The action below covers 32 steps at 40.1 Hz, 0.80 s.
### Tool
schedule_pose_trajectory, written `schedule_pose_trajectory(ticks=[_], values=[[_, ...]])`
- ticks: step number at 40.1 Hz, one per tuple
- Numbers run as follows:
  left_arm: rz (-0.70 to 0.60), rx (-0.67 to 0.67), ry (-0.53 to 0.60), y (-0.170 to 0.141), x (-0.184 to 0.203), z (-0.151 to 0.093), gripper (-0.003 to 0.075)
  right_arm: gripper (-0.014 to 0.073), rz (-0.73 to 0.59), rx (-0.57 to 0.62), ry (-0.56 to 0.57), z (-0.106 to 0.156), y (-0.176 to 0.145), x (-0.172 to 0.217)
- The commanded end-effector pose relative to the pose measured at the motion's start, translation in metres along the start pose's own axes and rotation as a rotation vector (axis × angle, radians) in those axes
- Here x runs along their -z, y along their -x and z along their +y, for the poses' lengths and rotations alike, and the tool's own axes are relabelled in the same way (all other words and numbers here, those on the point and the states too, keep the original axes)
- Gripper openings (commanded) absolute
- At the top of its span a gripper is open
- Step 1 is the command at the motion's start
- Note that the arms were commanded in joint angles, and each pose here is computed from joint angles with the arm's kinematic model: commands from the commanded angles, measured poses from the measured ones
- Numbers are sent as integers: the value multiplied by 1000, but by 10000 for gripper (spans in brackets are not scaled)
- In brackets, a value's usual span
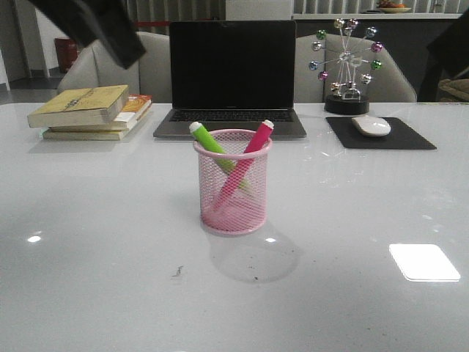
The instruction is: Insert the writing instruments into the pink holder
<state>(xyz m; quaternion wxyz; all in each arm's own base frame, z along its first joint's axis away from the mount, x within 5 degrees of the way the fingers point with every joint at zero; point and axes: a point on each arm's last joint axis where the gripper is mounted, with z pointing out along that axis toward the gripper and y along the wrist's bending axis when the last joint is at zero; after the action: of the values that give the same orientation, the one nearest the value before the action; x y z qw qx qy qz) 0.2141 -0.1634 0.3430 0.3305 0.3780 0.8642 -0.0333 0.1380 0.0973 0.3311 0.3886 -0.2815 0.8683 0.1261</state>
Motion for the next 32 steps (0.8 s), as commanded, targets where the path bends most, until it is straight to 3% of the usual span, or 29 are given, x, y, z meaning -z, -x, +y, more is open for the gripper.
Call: schedule_pose_trajectory(ticks=[1,12,22,32], values=[[-125,62,21,-11,27,1,458,477,-115,2,-8,-1,14,9],[-183,120,21,-67,48,-7,458,461,-63,15,-28,-3,3,12],[-266,120,24,-93,58,-11,449,320,-135,19,-32,-2,-30,23],[-292,116,27,-95,58,-11,205,24,-184,19,-33,-2,-38,28]])
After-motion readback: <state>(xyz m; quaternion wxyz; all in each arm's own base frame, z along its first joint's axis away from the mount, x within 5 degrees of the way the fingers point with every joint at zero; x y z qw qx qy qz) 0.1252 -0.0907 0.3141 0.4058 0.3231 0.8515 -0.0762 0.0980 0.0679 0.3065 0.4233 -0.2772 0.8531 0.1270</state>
